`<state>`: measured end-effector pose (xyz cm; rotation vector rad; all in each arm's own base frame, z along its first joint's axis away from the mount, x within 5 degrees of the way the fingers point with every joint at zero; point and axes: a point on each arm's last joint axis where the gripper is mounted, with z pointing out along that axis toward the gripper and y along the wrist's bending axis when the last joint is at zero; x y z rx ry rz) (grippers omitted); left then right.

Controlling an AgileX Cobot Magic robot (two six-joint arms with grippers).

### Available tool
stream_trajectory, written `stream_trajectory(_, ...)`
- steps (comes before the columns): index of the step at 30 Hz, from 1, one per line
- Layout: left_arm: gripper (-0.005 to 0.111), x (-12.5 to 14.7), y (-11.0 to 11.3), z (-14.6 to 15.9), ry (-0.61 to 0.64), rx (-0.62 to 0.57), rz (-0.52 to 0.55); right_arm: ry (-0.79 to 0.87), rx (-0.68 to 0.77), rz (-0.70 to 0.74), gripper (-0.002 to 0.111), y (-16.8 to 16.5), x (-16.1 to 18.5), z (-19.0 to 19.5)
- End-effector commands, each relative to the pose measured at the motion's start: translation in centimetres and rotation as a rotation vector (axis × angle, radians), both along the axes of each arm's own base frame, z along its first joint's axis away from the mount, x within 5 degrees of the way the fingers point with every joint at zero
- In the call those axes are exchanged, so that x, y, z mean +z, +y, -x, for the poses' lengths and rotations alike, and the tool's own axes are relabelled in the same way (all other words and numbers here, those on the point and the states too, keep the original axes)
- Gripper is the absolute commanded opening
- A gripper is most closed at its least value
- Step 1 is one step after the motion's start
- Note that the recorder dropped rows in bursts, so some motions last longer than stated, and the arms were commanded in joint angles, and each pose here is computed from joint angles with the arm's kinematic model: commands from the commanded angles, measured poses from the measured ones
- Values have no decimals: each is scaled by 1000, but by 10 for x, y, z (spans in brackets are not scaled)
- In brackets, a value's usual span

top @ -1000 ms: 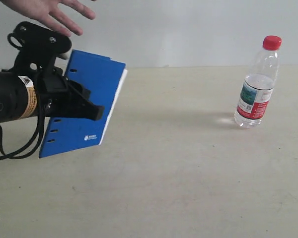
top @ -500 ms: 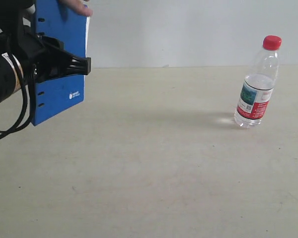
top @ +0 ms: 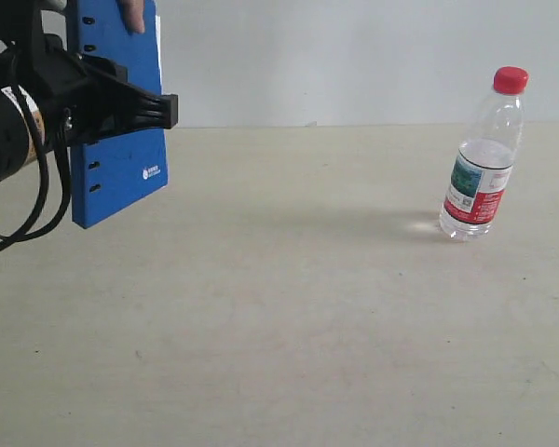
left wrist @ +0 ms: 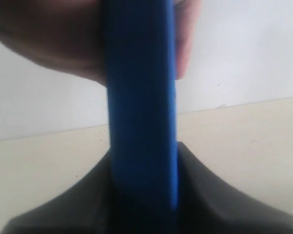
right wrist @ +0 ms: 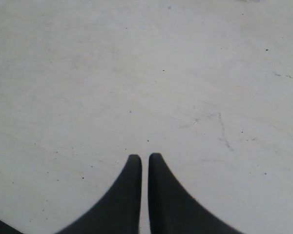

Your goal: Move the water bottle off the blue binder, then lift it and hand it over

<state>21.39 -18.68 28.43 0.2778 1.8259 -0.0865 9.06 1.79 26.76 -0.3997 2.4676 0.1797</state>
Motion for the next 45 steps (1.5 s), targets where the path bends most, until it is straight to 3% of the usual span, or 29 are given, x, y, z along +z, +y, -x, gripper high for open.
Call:
stream_trajectory(1,8,3,-2,2,-27,-51,-85,-7,2,3,0,0,1,2)
stream_trajectory(3,14,-1,-7,2,7,-127,-100,-7,2,3,0,0,1,2)
stream_trajectory(6,29,-11,-15,2,96,-341,-132,-11,3,4,0,0,1,1)
stream_trajectory(8,40,-18,-18,1,123,-404,-162,-13,2,5,0,0,1,1)
stream_trajectory(14,65,-24,-20,-1,134,-416,-186,-13,2,6,0,0,1,1)
stream_trajectory(22,64,-25,-16,-1,123,-395,-213,-39,-6,12,0,-1,2,-1)
stream_trajectory(26,51,-37,-4,-10,106,-243,-296,-47,-11,20,0,-2,2,-1)
stream_trajectory(28,30,-46,5,-22,90,-162,-409,-48,-11,28,0,-2,2,-1)
stream_trajectory(29,5,-59,15,-35,105,-124,-536,-48,-11,30,0,-3,2,-1)
stream_trajectory(32,5,-90,38,-60,212,-69,-645,-52,-12,30,0,-3,2,-2)
stream_trajectory(35,5,-102,83,-88,300,156,-516,-76,-20,32,0,-3,4,-4)
stream_trajectory(37,5,-89,109,-97,281,298,-403,-86,-23,32,0,-3,4,-4)
stream_trajectory(39,5,-59,139,-94,188,487,-267,-86,-23,35,0,-4,4,-4)
stream_trajectory(42,5,-19,155,-79,60,583,-211,-86,-21,42,0,-4,4,-4)
stream_trajectory(45,5,18,162,-56,-52,596,-145,-93,-17,49,0,-4,4,-5)
